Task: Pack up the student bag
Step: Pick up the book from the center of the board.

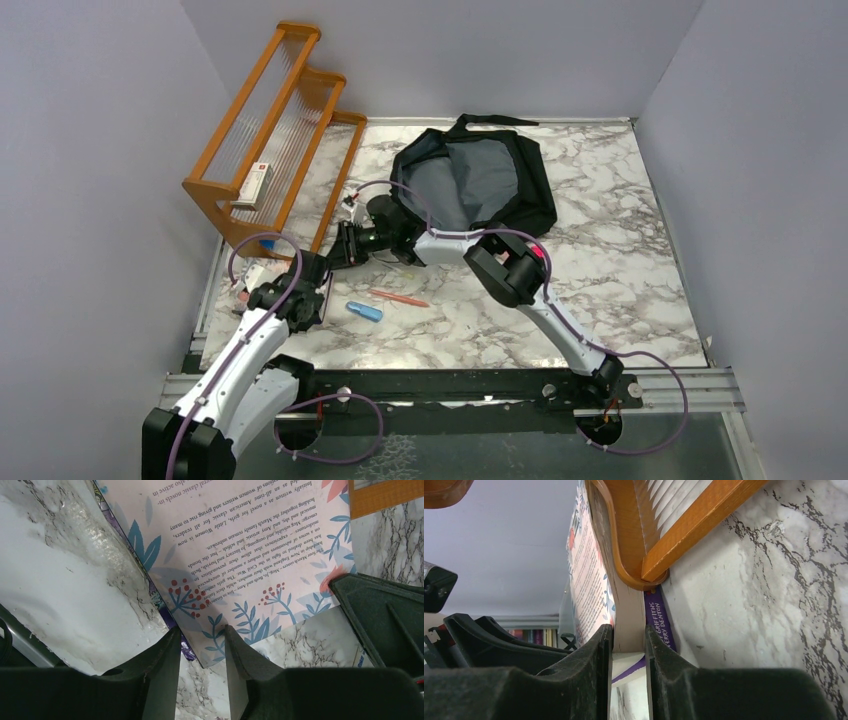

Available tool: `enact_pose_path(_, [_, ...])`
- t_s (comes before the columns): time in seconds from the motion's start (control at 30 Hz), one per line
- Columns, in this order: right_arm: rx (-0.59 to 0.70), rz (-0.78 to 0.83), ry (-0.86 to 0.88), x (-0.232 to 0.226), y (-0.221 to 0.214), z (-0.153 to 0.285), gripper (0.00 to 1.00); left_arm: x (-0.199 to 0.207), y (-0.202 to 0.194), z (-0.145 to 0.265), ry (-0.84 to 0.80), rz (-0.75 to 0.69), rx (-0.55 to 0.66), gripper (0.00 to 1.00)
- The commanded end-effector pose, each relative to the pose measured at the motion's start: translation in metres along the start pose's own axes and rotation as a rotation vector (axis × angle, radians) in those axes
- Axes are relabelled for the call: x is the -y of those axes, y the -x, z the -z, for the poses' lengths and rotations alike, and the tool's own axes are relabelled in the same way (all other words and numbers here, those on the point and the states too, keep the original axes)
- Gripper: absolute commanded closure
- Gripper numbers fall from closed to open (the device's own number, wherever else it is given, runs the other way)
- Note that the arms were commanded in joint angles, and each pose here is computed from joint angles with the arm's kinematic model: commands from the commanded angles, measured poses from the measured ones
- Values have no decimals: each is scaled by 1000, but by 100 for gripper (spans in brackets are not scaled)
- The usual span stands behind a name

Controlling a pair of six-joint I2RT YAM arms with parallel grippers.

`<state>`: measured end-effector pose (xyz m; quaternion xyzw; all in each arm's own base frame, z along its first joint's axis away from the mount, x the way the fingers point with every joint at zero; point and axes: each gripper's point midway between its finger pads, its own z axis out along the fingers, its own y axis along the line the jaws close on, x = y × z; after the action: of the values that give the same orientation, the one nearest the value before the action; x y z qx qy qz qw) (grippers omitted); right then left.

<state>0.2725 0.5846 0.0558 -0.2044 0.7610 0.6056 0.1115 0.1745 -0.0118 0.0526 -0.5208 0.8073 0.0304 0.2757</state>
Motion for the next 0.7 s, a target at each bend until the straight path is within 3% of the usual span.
enact_pose_path(0.0, [28,82,29,-31,6,6,95,45,5,0,-180,57,18,61])
enact_pose_path(0.23, [61,164,-24,-42,17,19,99,63,15,25,-284,41,13,37])
enact_pose_path(0.67, [-10,184,-52,-41,7,60,99,51,19,32,-248,58,15,32])
